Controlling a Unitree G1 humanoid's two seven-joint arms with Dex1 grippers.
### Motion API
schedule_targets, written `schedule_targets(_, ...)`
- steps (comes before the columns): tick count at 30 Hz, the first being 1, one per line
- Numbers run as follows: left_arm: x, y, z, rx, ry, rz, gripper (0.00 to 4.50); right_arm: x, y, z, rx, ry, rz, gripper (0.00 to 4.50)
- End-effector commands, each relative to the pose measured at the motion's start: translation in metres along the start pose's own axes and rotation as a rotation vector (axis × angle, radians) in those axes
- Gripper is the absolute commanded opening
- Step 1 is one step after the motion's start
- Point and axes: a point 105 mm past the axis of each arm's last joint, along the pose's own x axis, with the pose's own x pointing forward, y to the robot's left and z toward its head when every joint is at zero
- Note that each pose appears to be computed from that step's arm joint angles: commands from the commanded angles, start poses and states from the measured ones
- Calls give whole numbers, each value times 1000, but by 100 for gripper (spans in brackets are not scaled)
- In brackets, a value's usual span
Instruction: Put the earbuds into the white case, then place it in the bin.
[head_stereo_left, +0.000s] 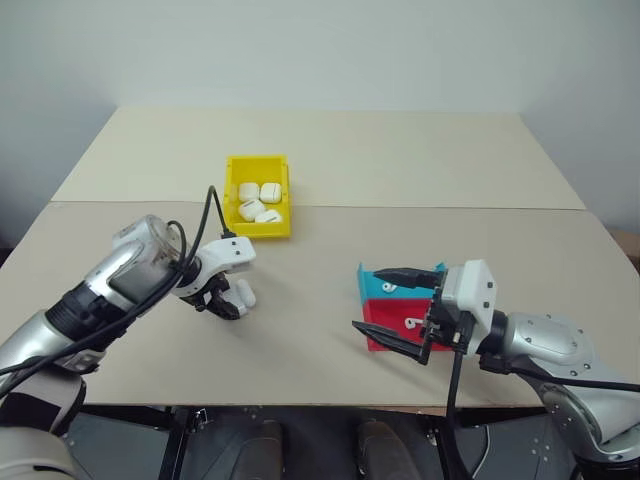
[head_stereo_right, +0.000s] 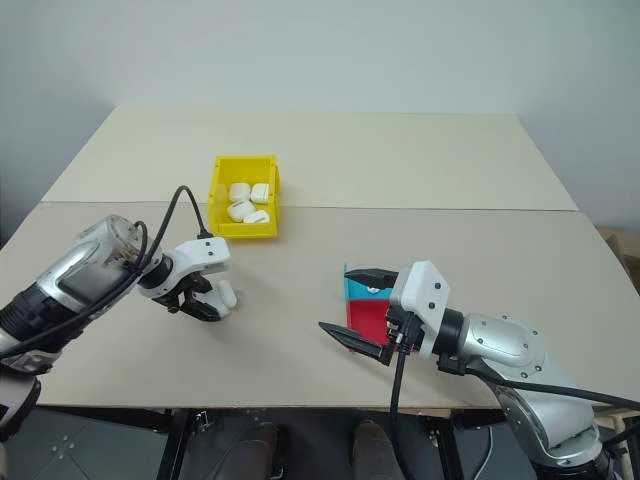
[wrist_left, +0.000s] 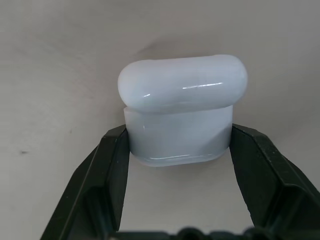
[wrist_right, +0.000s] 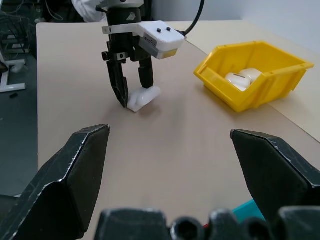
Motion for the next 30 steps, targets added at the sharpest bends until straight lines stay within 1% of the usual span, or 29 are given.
schedule_targets(1,-31,23,15,-23,-205,196,275,-4,-1,7,-35,-13,-1,450)
schedule_targets(3,-49,29,26,-70,-397,288,275,-6,-4,5,-38,-7,0,450)
schedule_targets(4,-56,29,29,-95,-465,308,275,-7,-4,5,-40,-5,1,450)
schedule_targets(7,-82,13,48,-62,-729,341,275,-8,-14,5,-53,-2,-2,450)
schedule_targets(8,-87,9,56,-75,-799,357,275,-8,-17,6,-60,-1,-2,450)
schedule_targets(11,-90,-9,83,-70,-1003,382,275,-7,-23,9,-80,1,19,450)
schedule_targets(12,-88,-17,95,-61,-1063,367,275,-7,-25,10,-90,6,27,450)
schedule_targets(14,-82,-32,115,-31,-1137,305,275,-9,-30,12,-104,16,38,450)
schedule_targets(16,-84,-48,135,-15,-1278,173,275,-12,-34,14,-120,33,48,450)
schedule_targets(17,-89,-58,143,10,-1368,76,275,-15,-37,15,-128,47,53,450)
schedule_targets(19,-100,-72,154,72,-1526,-63,275,-19,-41,15,-146,88,56,450)
schedule_targets(22,-103,-82,169,125,-1598,-172,275,-26,-46,10,-163,173,63,450)
schedule_targets(24,-103,-90,173,206,-1626,-243,275,-31,-49,5,-180,251,67,450)
schedule_targets(25,-103,-94,172,250,-1634,-277,275,-34,-49,4,-183,280,76,450)
schedule_targets(28,-100,-101,157,389,-1654,-394,275,-41,-49,3,-191,330,93,450)
schedule_targets(30,-96,-100,155,410,-1645,-410,275,-44,-51,4,-188,354,82,450)
